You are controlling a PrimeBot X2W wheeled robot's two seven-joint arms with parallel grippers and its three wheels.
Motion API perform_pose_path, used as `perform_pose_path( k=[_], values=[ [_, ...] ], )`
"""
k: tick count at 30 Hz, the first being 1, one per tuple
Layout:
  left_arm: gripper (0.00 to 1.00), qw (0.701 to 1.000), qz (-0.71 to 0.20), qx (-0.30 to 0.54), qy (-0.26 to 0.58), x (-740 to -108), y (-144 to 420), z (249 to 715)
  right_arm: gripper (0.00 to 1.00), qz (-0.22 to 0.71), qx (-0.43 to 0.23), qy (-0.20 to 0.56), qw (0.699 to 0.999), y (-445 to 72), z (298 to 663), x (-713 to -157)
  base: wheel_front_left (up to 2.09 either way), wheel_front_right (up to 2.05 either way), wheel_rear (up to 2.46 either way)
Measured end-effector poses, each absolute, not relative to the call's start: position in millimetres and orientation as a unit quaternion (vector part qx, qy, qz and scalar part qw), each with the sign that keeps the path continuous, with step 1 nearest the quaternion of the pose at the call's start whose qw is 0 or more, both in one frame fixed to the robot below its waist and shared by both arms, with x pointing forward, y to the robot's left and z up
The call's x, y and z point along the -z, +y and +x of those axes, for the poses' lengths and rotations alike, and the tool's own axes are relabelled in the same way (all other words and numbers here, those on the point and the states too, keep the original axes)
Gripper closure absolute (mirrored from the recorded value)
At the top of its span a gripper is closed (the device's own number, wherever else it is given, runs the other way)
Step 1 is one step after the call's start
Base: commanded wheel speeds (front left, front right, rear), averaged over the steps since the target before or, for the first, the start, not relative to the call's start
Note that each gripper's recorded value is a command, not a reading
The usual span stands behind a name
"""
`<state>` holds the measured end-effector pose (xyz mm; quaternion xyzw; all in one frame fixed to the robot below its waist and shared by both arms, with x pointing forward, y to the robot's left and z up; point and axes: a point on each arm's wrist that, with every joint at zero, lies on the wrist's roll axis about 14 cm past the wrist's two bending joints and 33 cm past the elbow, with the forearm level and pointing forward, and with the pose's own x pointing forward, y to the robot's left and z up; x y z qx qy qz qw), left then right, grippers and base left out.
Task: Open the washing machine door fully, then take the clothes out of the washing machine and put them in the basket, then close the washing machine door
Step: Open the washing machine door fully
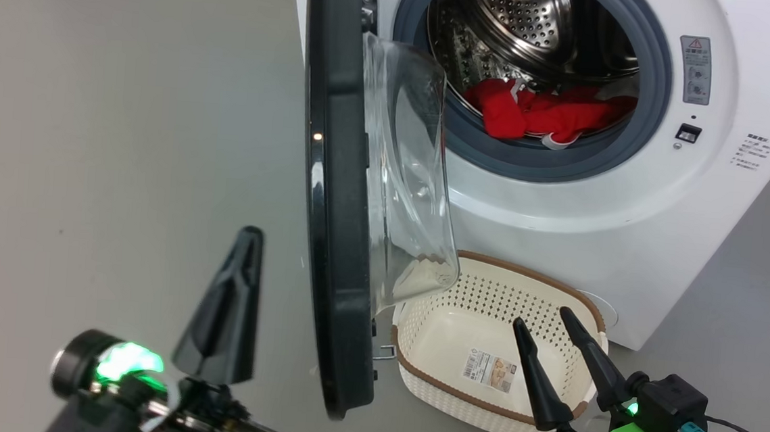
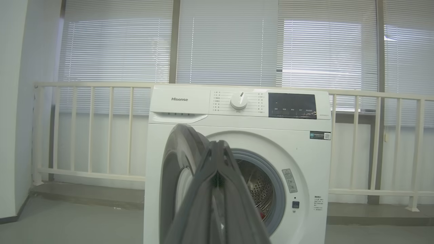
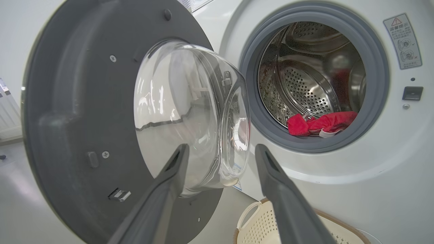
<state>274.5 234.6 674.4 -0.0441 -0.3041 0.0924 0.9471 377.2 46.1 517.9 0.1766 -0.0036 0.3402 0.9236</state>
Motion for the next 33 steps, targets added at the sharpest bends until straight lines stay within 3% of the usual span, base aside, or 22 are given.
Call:
perform_pose_path(
  k=[7, 13, 24, 33],
  values=[
    [1.0, 0.952, -0.064, 0.012, -0.299, -681.8, 177.4, 283.2, 0.0, 0.178, -0.33, -0.008, 0.927, 38.4, 376.8, -520.4, 0.0, 0.0, 0.0],
    [1.0, 0.971, -0.084, 0.064, -0.215, -640.0, 146.8, 300.7, 0.0, 0.194, -0.323, -0.001, 0.926, 35.4, 376.0, -518.6, 0.0, 0.0, 0.0],
    [1.0, 0.994, -0.084, 0.041, -0.059, -548.9, 148.5, 325.5, 0.0, 0.198, -0.313, 0.012, 0.929, 29.1, 374.5, -510.2, 0.0, 0.0, 0.0],
    [1.0, 0.996, -0.079, 0.003, -0.047, -546.0, 158.4, 339.0, 0.0, 0.203, -0.298, 0.031, 0.932, 21.3, 376.9, -496.4, 0.0, 0.0, 0.0]
  ],
)
